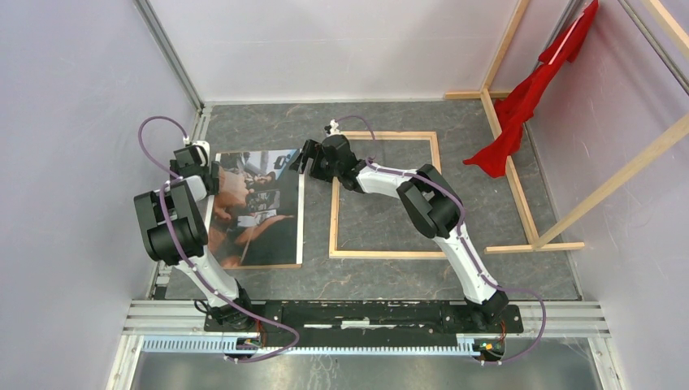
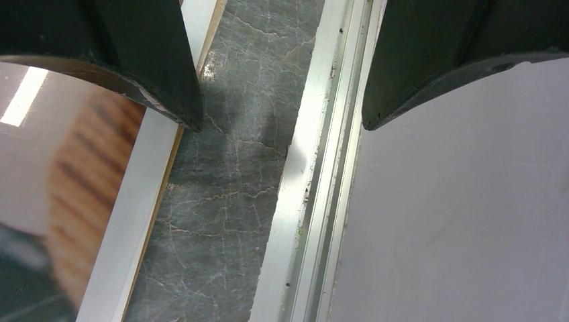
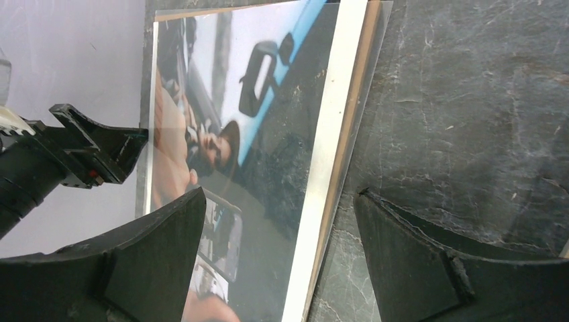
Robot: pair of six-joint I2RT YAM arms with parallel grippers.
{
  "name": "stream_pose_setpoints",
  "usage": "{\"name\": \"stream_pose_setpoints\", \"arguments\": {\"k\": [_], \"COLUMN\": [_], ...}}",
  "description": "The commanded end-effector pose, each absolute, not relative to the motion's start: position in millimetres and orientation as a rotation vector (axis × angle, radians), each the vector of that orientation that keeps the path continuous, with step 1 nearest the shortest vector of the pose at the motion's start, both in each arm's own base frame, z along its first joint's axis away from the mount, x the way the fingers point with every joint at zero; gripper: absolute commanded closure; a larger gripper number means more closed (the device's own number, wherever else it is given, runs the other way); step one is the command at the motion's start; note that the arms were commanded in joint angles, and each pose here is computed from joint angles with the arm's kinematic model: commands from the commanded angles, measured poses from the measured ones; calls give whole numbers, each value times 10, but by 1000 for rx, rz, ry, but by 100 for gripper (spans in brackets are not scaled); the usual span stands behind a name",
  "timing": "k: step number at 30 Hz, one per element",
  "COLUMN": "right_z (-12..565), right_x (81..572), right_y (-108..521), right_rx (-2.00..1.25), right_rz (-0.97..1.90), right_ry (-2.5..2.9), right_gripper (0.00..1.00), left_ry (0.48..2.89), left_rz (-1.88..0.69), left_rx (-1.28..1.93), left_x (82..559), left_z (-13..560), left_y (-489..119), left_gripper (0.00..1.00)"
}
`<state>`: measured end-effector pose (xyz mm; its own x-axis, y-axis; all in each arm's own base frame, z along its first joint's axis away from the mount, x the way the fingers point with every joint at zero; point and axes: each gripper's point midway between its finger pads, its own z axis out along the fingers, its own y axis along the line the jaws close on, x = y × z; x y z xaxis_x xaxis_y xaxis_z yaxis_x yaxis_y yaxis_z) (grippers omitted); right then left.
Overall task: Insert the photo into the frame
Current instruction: Pick up the photo frame item at the center of the board.
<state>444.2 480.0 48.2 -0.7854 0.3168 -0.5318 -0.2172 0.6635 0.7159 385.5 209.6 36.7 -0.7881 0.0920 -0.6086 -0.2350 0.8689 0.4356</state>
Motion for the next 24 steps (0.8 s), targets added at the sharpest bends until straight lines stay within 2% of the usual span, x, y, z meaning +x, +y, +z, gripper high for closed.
{"name": "stream_pose_setpoints", "arguments": {"k": [1,8,14,24], "right_z": [-285,-177,213,708], "right_x": [4243,4225,4270,4284], "right_y": [4576,4688,4754,4945], "right_rx": [130,146,118,-43], "right_rz": [931,1039,1115,1063], "right_ry": [2443,2409,2298,2191], "right_gripper": [11,13,15,15], "left_ry": [2494,2510,2518,2529], "left_rz": [553,536,529,545], "left_rx": [-61,-36,-24,-13], "left_x": [3672,3642,3630,3575], "left_z": [84,38,12,-12], "left_y": [1866,1833,1823,1827], "left_gripper": [6,6,6,7]}}
